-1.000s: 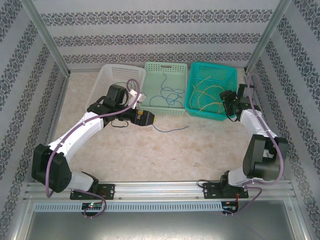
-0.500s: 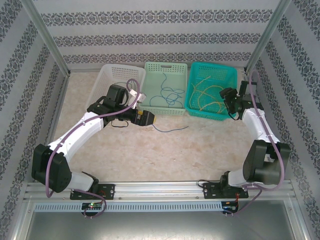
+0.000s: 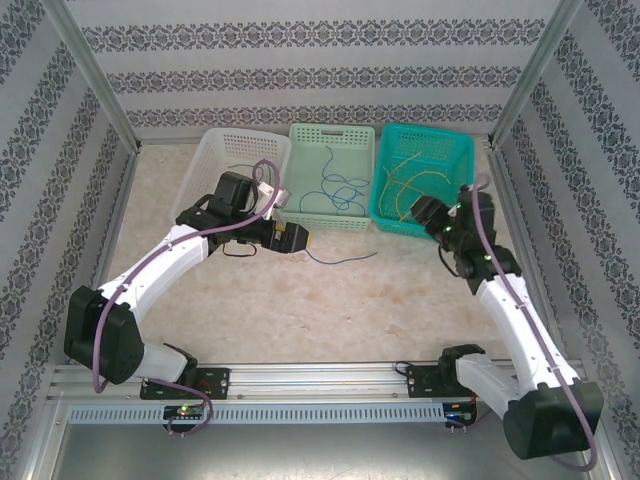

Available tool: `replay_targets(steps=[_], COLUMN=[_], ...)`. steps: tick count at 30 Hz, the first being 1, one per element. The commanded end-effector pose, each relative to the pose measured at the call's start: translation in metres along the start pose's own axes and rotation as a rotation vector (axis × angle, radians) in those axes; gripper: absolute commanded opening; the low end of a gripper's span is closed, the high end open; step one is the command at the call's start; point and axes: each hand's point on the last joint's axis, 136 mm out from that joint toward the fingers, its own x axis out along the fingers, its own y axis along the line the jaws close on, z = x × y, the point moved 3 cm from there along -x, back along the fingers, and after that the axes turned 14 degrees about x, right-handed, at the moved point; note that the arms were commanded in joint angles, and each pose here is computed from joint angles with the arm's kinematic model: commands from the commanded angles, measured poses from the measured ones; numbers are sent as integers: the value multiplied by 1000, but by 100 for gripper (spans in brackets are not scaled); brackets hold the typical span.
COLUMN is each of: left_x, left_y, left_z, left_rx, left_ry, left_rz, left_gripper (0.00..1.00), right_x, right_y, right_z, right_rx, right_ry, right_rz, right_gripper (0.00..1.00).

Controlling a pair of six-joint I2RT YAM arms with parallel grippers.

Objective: Untangle the cables

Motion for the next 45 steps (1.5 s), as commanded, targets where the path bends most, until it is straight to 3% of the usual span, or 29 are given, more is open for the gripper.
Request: replay_targets(steps=[1,7,16,25,37,41,45], left_x=[5,6,8,5,8,9,10], left_y=[3,8,8,7,7,8,8], left_z=[8,16,17,15,13,13,13], left_rx=[-8,-31,-51,-40,-32,-34,-31], left_ry=[-30,-58,-61,-59,-46,-43,-39], left_rz=[14,41,32,32,26,24,23], left_gripper=[100,100,100,100,100,100,100], right_x=[6,21,67,108,127,135,143], right_y=[-28,-46,-67,-70,-78,-83,-85], right_z=[-37,-84,-117,-133,-140,-142,-145], right_rx=[-62,-136,-161,-209,-171,-158,-157], right_ry=[39,83,137,144,109,103,104], right_rz=[-114,-207,-310,-401,-431,-448,-455], right_gripper=[57,57,56,53,52,47,32])
